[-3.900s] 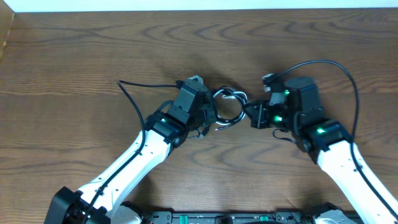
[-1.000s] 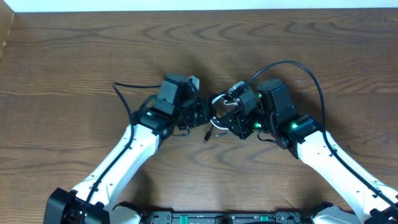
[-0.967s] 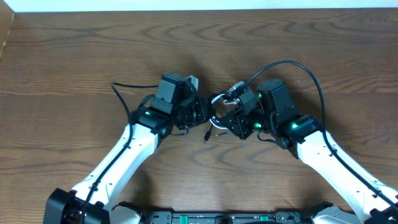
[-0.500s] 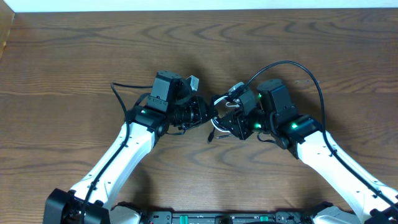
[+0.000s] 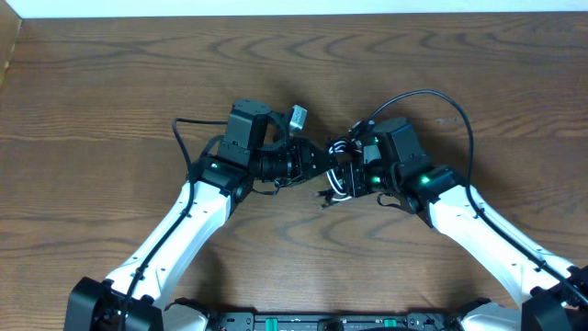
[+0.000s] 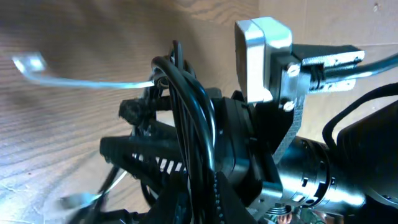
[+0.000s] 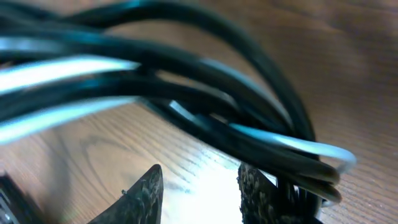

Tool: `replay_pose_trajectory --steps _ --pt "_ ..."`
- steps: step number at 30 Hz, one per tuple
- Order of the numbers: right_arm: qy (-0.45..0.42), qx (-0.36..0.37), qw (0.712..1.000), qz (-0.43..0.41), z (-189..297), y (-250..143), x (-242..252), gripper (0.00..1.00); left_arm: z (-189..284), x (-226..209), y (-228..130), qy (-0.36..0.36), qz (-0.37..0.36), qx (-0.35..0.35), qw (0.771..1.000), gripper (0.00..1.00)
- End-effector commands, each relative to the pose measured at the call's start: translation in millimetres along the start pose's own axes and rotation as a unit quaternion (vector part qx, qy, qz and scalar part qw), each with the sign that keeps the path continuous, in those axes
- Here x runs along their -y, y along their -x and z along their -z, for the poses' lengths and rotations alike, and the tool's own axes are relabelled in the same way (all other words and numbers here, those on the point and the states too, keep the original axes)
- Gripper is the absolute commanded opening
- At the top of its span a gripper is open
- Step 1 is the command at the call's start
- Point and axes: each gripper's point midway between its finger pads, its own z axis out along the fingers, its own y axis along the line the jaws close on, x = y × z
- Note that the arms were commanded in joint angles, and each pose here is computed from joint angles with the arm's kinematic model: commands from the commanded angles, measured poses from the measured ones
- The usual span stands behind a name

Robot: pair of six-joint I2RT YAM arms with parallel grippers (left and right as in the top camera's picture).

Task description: Untangle cables

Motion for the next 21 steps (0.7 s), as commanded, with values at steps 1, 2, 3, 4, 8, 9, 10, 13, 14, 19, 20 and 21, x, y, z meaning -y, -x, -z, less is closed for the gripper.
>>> replay_pose_trajectory --steps 1,2,3,4,8,9,10,13,14,19,20,21 --pt "-0.057 0.034 0.995 -0.078 7 16 33 0.38 6 19 -2 -0.036 -0.006 -0.014 0.999 0.07" --pt "-0.059 0.041 0.993 -0.092 11 20 37 0.38 6 19 -1 -0.036 -0.006 -0.013 0.999 0.07" --pt "-0.057 0.045 0.992 -0.099 14 23 39 0.38 7 19 0 -0.037 -0.006 -0.012 0.999 0.08" --pt "-0.051 0.050 0.992 -0.103 17 26 40 0.38 8 18 1 -0.036 -0.005 -0.010 0.999 0.07" --pt "-0.006 0.072 0.993 -0.093 36 40 31 0.39 9 16 5 -0.031 -0.014 -0.001 0.999 0.08" --pt "0.005 0.077 0.993 -0.084 41 43 27 0.40 9 15 6 -0.028 -0.019 0.002 0.999 0.07" --pt "0.017 0.084 0.993 -0.076 48 45 22 0.41 9 13 8 -0.023 -0.023 0.008 0.999 0.07" --pt "0.030 0.100 0.993 -0.064 66 49 14 0.43 9 10 11 -0.014 -0.041 0.017 0.999 0.08" --pt "0.030 0.104 0.992 -0.063 72 49 13 0.43 9 10 11 -0.014 -0.050 0.017 0.998 0.07" --pt "0.029 0.110 0.992 -0.063 85 46 10 0.45 9 9 12 -0.012 -0.079 0.020 0.997 0.07" --pt "0.028 0.108 0.992 -0.064 84 45 10 0.45 9 9 12 -0.011 -0.086 0.020 0.996 0.07" --pt "0.027 0.105 0.992 -0.065 83 44 11 0.45 9 9 12 -0.011 -0.091 0.020 0.996 0.07"
